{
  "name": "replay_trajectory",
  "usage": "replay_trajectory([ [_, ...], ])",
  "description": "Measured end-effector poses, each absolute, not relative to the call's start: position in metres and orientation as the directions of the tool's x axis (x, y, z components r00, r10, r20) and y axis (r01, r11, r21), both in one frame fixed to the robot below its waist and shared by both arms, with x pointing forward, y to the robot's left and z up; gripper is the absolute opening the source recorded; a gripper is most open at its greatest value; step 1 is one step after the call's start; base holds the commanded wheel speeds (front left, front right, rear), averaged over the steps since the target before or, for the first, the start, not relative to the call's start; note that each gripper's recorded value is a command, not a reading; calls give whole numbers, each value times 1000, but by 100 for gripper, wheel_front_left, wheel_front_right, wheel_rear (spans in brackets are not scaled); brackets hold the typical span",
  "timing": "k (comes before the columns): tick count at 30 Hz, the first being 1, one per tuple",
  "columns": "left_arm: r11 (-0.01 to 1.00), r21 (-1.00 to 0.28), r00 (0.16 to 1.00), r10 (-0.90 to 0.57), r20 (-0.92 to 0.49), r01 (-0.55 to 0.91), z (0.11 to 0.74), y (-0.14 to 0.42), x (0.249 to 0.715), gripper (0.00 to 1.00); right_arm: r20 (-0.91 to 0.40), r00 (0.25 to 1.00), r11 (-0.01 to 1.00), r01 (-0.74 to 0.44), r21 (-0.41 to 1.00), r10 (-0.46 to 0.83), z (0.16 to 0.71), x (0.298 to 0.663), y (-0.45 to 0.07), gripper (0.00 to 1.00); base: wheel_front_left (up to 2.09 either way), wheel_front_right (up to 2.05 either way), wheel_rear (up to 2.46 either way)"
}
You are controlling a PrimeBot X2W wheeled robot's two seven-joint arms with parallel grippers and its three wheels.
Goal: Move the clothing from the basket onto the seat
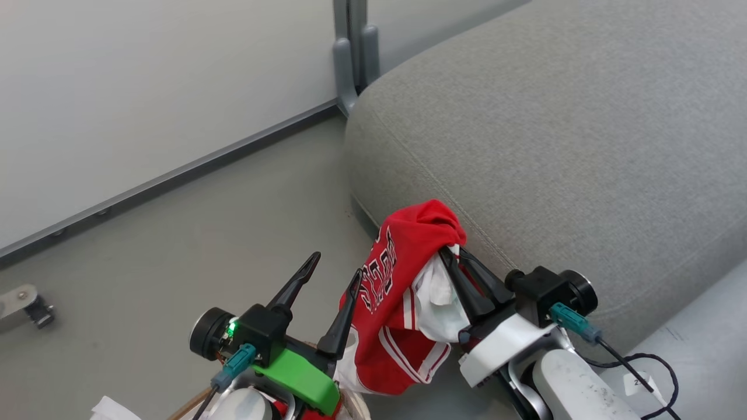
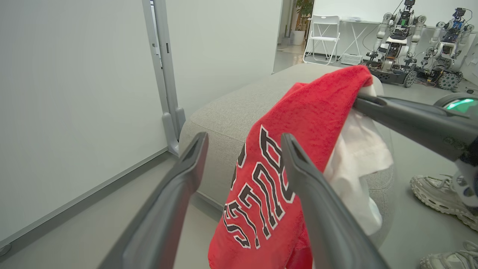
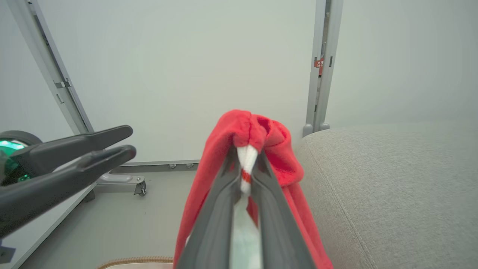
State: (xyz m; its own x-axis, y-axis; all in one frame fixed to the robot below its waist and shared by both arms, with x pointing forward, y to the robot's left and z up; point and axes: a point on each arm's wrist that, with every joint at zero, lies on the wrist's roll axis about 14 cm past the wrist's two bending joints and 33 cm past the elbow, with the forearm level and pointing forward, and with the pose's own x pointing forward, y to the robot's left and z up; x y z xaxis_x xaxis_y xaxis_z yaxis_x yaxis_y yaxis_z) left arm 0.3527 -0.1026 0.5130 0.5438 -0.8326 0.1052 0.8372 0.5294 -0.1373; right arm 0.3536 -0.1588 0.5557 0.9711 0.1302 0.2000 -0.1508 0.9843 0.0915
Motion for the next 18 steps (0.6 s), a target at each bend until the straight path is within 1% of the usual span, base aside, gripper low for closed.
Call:
replay_trajectory([
  [3,483,-145,498,-863,88,863,505,-117,350,100,190,980,992,-77,96,58,552,345,-181,0,0,0,0],
  [7,452,-164,467,-881,74,877,495,-125,354,100,193,981,999,-31,18,26,557,351,-199,0,0,0,0],
  [14,449,-216,464,-885,25,867,464,-119,368,100,255,966,979,9,-205,45,604,397,-238,0,0,0,0],
  [18,448,-223,459,-888,0,866,448,-110,376,100,294,955,941,75,-330,27,639,428,-276,0,0,0,0],
])
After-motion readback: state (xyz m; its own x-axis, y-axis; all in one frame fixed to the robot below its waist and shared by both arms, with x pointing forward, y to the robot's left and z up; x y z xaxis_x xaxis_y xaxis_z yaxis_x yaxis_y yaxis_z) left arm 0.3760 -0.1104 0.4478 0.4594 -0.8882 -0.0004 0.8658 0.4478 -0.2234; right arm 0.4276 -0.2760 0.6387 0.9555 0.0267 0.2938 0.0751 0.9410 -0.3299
